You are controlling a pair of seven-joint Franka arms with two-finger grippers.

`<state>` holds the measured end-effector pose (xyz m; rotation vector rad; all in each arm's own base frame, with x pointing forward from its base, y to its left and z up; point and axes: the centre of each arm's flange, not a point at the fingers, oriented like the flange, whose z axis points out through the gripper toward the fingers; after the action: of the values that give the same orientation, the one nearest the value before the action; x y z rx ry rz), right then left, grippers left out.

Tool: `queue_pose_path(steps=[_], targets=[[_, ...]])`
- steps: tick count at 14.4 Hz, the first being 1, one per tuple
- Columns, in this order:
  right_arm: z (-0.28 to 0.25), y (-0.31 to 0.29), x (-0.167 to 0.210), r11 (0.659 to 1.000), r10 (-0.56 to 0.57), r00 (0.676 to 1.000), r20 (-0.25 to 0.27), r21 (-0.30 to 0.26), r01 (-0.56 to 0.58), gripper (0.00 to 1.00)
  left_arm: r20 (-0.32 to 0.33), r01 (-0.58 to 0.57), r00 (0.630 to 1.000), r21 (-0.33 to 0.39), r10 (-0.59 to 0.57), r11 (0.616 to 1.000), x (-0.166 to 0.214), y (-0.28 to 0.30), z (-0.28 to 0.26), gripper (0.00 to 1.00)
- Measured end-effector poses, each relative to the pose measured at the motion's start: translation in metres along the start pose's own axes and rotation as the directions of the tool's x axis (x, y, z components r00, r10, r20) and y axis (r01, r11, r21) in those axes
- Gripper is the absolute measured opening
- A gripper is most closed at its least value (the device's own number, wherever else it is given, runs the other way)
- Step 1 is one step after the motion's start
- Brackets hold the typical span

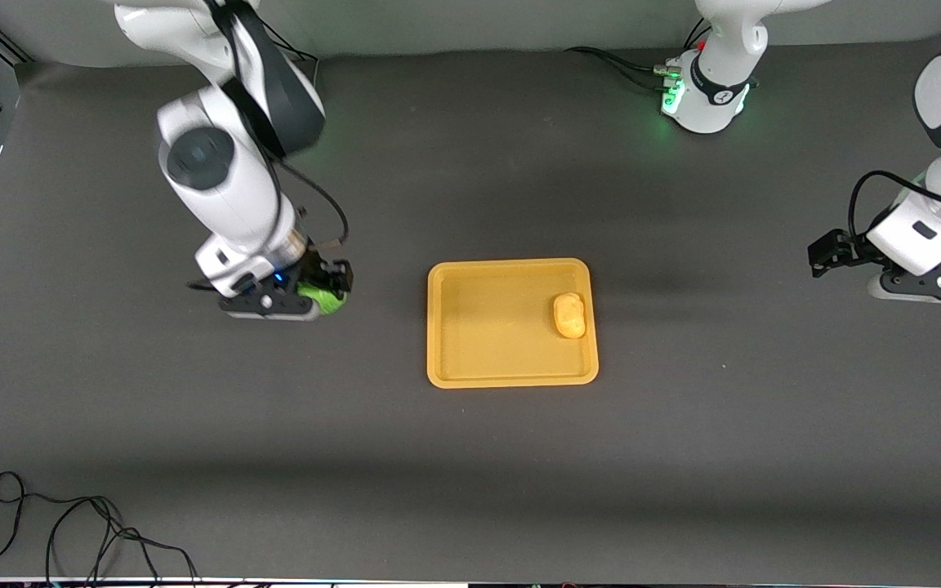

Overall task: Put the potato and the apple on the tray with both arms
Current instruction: 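Carry the green apple onto the tray with the right gripper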

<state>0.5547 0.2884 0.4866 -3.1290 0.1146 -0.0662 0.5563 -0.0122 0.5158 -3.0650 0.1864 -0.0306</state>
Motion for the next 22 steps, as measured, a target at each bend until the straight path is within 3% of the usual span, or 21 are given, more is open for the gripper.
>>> queue_pose_path(steps=[4,8,10,12,17,22], targets=[[-0.011,-0.106,-0.035,0.999,0.038,0.999,-0.022,0.037,-0.037,0.66,-0.014,0.0,1.0,0.001,0.0,1.0,0.001,-0.002,0.001,1.0],[0.025,-0.222,-0.081,0.991,0.125,0.992,-0.007,0.053,-0.125,0.66,-0.032,0.012,0.999,0.001,-0.012,1.0,0.004,-0.011,0.004,1.0],[0.059,-0.252,-0.089,0.99,0.138,0.99,-0.01,0.028,-0.138,0.66,-0.031,0.01,0.999,-0.002,-0.01,1.0,0.007,-0.01,0.01,1.0],[0.108,-0.263,-0.081,0.991,0.133,0.991,-0.032,-0.007,-0.133,0.66,-0.032,0.008,0.999,-0.001,-0.008,1.0,0.007,-0.01,0.009,1.0],[0.23,-0.271,-0.068,0.994,0.11,0.992,-0.069,-0.008,-0.111,0.66,-0.032,0.003,0.999,-0.003,-0.003,1.0,-0.002,-0.01,-0.008,1.0],[0.272,-0.272,-0.069,0.994,0.104,0.992,-0.066,-0.011,-0.105,0.66,0.01,-0.024,1.0,-0.038,0.024,0.999,-0.017,-0.011,-0.039,1.0]])
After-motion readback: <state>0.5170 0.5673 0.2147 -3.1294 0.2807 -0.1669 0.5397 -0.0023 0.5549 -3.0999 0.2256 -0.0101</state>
